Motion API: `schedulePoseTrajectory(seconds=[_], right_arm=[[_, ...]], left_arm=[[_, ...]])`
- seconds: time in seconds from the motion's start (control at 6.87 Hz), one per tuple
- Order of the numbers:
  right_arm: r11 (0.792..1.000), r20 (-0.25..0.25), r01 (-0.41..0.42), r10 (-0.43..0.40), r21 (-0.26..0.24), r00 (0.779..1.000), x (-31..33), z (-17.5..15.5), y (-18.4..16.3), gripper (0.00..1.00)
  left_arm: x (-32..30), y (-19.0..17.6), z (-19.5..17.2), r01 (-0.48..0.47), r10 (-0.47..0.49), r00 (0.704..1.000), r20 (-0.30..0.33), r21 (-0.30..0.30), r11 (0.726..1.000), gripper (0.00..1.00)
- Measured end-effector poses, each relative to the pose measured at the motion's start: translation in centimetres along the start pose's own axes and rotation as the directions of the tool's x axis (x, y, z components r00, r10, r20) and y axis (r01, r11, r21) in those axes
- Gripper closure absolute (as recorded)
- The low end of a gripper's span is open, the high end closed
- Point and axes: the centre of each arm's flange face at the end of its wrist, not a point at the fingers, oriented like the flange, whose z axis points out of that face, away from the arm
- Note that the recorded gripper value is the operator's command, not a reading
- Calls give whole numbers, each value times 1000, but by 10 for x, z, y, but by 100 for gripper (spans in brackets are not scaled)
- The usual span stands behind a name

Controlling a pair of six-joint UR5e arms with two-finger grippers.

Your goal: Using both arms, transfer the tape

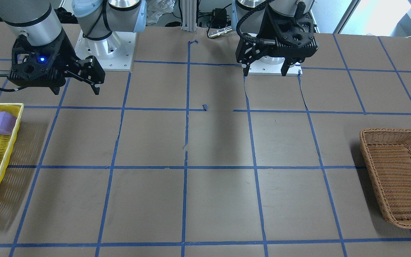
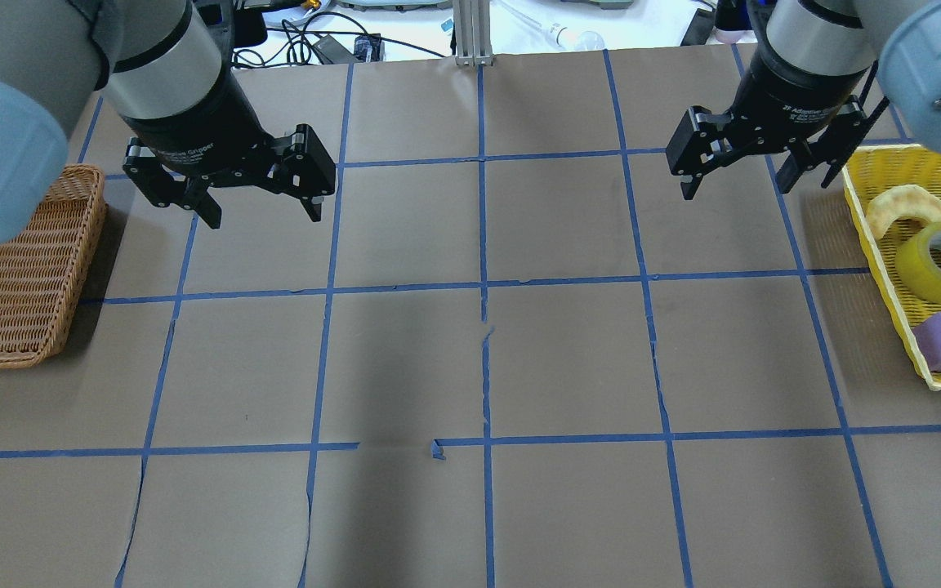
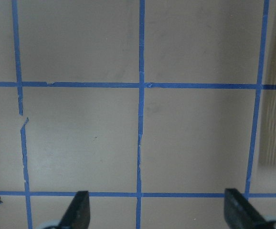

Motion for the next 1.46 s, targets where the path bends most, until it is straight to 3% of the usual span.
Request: schedulePoseTrajectory(seconds=[1.17, 1.46], right_arm=[[1000, 0, -5, 5, -28, 1000, -1, 13, -3, 0], [1000, 0, 2, -2, -7, 1000, -1, 0, 1, 0]], left_arm=[[0, 0, 1, 0, 0, 1000, 0, -2, 1000, 0], [0, 1, 1, -1, 1, 1000, 0, -2, 1000, 0]])
